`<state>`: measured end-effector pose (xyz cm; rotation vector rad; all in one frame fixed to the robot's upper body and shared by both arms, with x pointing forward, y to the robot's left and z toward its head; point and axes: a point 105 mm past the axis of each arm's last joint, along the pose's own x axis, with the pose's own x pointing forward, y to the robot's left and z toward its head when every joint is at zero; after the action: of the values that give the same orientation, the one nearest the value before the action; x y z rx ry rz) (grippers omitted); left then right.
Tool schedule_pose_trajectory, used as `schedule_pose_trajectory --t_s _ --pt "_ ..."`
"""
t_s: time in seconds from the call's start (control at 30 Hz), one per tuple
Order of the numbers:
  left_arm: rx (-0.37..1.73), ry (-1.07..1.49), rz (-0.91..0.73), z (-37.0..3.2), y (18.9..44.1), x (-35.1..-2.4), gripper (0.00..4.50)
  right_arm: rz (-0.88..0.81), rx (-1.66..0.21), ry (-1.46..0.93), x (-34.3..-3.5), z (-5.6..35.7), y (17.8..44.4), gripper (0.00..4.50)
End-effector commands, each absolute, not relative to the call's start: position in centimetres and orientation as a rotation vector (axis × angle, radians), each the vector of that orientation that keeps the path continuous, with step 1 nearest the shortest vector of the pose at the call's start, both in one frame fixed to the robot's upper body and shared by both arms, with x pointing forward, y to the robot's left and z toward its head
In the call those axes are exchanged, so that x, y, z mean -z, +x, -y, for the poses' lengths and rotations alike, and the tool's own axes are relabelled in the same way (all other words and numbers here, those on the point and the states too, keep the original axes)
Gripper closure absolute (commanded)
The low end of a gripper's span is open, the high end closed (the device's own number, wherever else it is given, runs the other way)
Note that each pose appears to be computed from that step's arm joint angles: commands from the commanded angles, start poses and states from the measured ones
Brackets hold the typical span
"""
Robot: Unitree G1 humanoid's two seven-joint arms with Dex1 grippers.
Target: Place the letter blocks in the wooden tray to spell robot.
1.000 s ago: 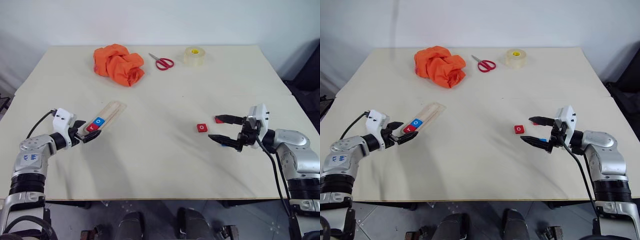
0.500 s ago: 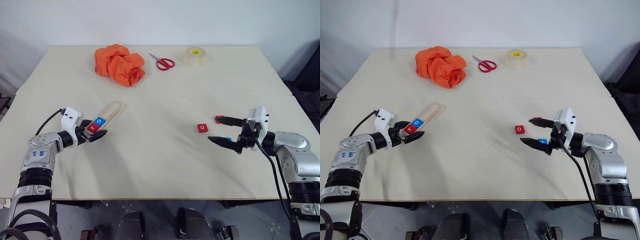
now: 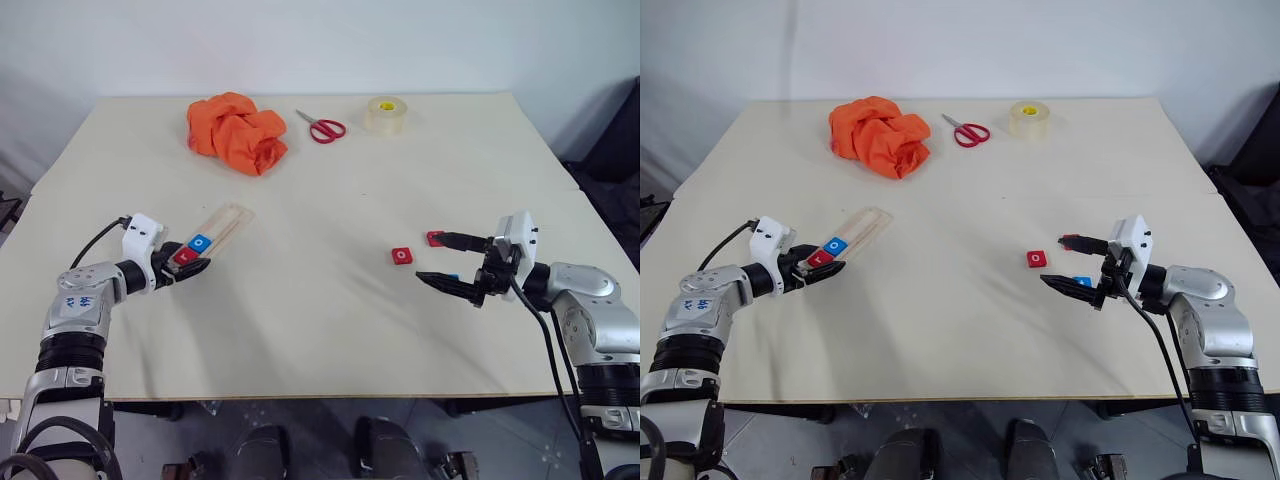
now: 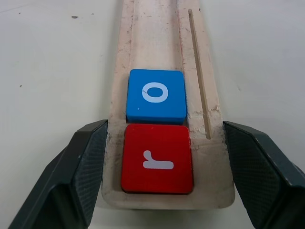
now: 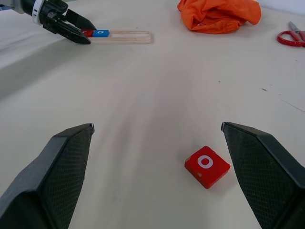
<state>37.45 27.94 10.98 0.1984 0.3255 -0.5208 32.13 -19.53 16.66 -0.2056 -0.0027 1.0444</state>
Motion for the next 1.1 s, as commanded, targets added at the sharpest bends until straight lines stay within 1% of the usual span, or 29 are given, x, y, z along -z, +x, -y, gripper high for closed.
schedule_pose_trajectory --t_s 0.03,0.17,0.33,0.5,0.7,0.9,1.1 --pt "0.67 0.25 -0.31 -25.3 36.8 -10.8 1.1 0.066 -1.028 -0.243 -18.6 20.2 32.0 0.0" --pt "0.864 0.338 -0.261 -21.5 35.7 -12.3 1.1 0.051 -1.035 -0.262 -18.5 20.6 31.7 0.0" --pt "1.062 0.428 -0.241 -17.3 34.1 -12.8 1.1 0.022 -1.044 -0.285 -18.2 21.3 30.9 0.0" --pt "1.199 0.505 -0.232 -14.1 33.0 -13.1 1.1 -0.059 -1.073 -0.317 -17.1 22.3 29.3 0.0" --pt "1.354 0.562 -0.198 -10.0 31.5 -12.9 1.1 -0.056 -1.044 -0.309 -16.9 22.7 28.6 0.0" --pt "1.389 0.569 -0.198 -8.8 31.5 -12.7 1.1 -0.05 -1.016 -0.293 -16.6 22.6 28.0 0.0" --pt "1.419 0.571 -0.22 -8.5 31.2 -12.1 1.1 -0.05 -0.987 -0.287 -16.6 22.9 27.6 0.0"
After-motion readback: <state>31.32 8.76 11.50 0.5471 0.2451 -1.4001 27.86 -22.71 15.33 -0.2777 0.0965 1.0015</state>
